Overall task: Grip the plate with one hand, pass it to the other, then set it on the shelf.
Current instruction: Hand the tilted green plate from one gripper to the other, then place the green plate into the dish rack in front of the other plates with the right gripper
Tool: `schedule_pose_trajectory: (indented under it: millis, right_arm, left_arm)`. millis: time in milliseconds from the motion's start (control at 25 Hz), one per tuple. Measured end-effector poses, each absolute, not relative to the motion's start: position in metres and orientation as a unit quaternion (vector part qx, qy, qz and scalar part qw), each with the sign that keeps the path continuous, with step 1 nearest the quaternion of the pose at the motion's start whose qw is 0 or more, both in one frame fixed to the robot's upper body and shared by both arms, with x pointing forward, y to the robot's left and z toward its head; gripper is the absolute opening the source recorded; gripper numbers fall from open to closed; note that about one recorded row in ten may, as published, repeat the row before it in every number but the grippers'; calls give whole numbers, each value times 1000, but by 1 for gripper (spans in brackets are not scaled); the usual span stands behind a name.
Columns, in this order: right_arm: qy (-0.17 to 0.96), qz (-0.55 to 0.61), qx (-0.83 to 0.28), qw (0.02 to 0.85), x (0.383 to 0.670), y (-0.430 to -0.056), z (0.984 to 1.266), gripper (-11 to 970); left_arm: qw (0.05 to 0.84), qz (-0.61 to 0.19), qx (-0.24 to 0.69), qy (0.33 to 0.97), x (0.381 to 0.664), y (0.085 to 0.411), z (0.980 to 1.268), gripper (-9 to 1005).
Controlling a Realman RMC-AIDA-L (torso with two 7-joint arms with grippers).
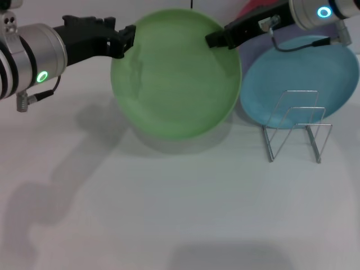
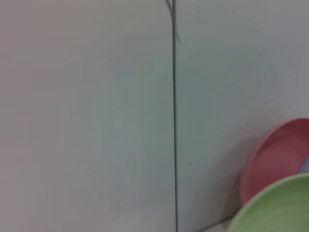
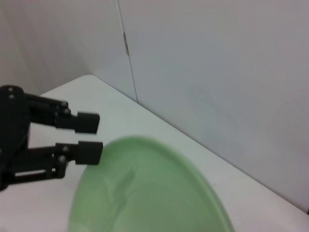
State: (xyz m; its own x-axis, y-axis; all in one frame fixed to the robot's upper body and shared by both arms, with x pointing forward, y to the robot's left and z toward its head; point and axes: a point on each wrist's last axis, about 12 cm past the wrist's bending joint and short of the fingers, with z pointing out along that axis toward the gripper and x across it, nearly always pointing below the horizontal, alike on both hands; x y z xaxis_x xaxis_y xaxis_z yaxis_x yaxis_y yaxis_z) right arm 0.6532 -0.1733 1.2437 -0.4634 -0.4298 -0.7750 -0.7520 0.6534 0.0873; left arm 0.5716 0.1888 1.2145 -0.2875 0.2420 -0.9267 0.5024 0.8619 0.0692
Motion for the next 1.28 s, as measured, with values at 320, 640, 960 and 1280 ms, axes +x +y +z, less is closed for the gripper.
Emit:
schedule_pose_trajectory:
  millis: [320, 640, 960, 1280]
  right_arm:
    - [826, 204, -359, 382, 644, -182, 1254, 84]
    - [806, 142, -405, 407, 627, -202, 1278, 79]
    - [749, 38, -497, 437, 603, -222, 1307, 79]
    - [714, -26, -549, 433, 584, -235, 1318, 80]
  left_arm:
    - [570, -106, 226, 783, 566, 198, 1221, 531]
    - [629, -74, 182, 753, 560, 219, 1212, 738]
    - [676, -52, 148, 720, 545, 224, 1187, 863]
    - [659, -64, 138, 737, 539, 215, 1147, 861]
